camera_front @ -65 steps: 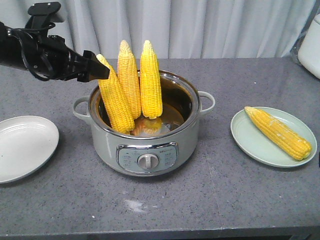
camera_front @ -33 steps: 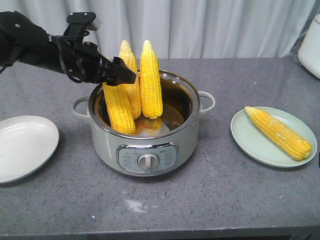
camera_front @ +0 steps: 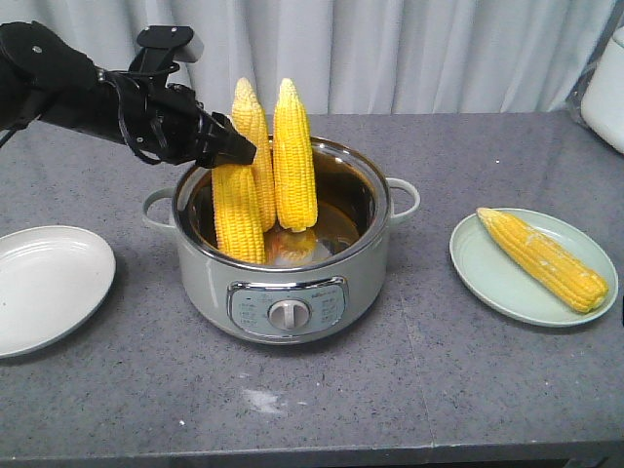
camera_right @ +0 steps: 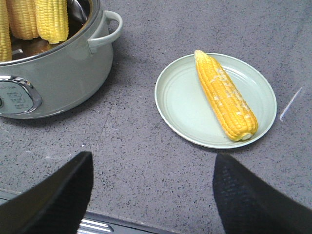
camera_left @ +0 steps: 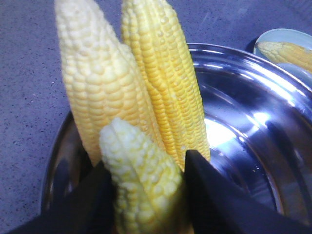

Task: Distribute corn equally
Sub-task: 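Reach the left gripper to the corn cob nearest the cream plate, then grasp the corn cob with the left gripper and lift it out, then lower the held corn cob onto the cream plate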

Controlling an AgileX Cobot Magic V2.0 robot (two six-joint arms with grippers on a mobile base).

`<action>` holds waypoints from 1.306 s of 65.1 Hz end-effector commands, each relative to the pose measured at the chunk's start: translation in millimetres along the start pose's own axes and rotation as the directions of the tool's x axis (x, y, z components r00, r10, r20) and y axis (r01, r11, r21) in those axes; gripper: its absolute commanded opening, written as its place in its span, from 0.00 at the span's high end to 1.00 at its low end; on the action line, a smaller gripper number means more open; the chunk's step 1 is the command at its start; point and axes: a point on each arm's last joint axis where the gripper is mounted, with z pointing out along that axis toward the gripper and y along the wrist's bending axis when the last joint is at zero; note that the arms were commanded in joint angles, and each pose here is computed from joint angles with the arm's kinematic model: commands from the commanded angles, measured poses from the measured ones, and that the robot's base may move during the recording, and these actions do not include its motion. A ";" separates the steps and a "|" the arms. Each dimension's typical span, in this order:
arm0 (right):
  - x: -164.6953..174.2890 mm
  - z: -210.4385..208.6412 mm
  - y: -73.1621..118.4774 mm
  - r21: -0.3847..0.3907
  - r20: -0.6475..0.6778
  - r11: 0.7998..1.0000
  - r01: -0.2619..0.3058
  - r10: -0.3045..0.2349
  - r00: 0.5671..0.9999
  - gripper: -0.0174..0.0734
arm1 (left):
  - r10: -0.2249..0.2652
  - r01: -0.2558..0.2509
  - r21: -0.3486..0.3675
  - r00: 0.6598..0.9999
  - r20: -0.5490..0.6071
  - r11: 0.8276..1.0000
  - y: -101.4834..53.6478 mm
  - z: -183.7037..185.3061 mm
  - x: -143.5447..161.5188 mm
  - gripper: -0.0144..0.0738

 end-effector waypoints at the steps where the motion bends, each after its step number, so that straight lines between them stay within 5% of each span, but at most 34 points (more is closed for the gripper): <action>1: -10.9 -5.5 -0.4 0.006 0.085 1.000 0.006 -0.007 0.996 0.25 | 0.015 -0.017 0.013 0.994 0.110 1.000 -16.0 -25.3 -21.3 0.67; 29: -10.9 -5.5 -0.4 0.006 0.085 1.000 0.006 -0.007 0.996 0.25 | 0.074 -0.071 -0.021 0.972 0.222 0.997 -38.6 -71.9 -37.1 0.70; 46: -10.9 -5.5 -0.4 0.006 0.085 1.000 0.006 -0.007 0.996 0.25 | 0.158 -0.123 -0.110 0.899 0.408 0.986 -68.5 -138.6 -53.2 0.70; 54: -10.9 -5.5 -0.4 0.006 0.085 1.000 0.006 -0.007 0.996 0.25 | 0.234 -0.174 -0.174 0.869 0.437 0.969 -83.3 -170.7 -52.3 0.69; 61: -10.9 -5.5 -0.4 0.006 0.085 1.000 0.006 -0.007 0.996 0.25 | 0.298 -0.205 -0.259 0.867 0.399 0.944 -90.6 -194.0 -45.7 0.69; 69: -10.9 -5.5 -0.4 0.006 0.085 1.000 0.006 -0.007 0.996 0.25 | 0.289 -0.165 -0.369 0.905 0.312 0.915 -88.8 -212.6 -34.3 0.69; 76: -10.9 -5.5 -0.4 0.006 0.085 1.000 0.006 -0.007 0.996 0.25 | 0.210 -0.083 -0.478 0.953 0.218 0.875 -77.0 -218.8 -23.7 0.69; 85: -10.9 -5.5 -0.4 0.006 0.085 1.000 0.006 -0.007 0.996 0.25 | 0.080 -0.007 -0.627 0.993 0.088 0.779 -55.6 -217.9 -10.7 0.69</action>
